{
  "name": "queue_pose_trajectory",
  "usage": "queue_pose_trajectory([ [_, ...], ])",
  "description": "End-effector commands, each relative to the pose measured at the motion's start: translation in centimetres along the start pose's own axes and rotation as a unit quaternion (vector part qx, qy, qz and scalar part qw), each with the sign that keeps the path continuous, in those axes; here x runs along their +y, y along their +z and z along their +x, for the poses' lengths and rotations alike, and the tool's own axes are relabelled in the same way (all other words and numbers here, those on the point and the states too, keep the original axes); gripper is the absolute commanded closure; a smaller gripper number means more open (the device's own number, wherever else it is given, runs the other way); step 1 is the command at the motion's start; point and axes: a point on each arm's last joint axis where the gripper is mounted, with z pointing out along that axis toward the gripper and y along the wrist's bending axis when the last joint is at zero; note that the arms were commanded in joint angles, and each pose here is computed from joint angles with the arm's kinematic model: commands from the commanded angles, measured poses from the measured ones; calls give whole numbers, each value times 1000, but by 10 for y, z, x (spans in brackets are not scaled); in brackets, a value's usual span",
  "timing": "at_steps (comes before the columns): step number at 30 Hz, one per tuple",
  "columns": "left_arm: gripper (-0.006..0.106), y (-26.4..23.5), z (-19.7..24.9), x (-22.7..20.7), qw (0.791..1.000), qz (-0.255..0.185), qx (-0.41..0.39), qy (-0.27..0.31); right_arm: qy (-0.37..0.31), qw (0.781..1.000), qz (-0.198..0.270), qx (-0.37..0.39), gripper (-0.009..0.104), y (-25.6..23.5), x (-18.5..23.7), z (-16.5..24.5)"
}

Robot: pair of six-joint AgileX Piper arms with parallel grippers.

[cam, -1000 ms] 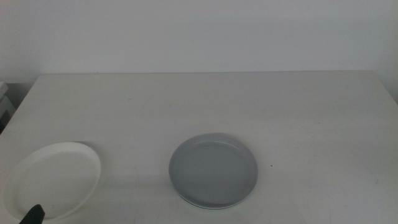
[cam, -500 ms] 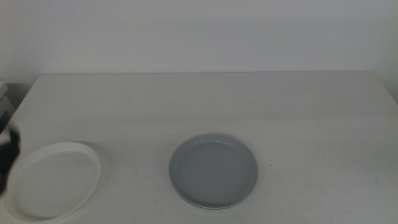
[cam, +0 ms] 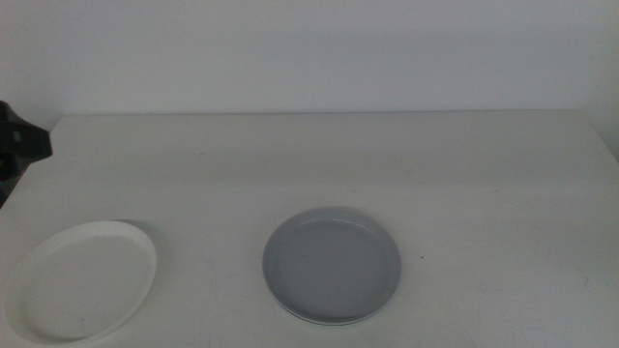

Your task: Stack the three bowls on top of each other.

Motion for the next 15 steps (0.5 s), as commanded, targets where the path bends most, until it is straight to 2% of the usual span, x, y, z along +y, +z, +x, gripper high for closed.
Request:
queue_pose_trajectory([
  [1,5,3,-15,0,1000,1,-29,-11,-5,999,8,-34,36,-2,-1,-11],
  [6,5,19,-15,1,1000,8,-5,-30,-5,999,8,-34,36,-2,-1,-11],
  [11,5,28,-28,7,999,-22,32,4,-5,999,8,-34,36,-2,-1,-11],
  [15,5,39,-39,22,996,-35,80,-2,-5,999,8,-34,36,-2,-1,-11],
])
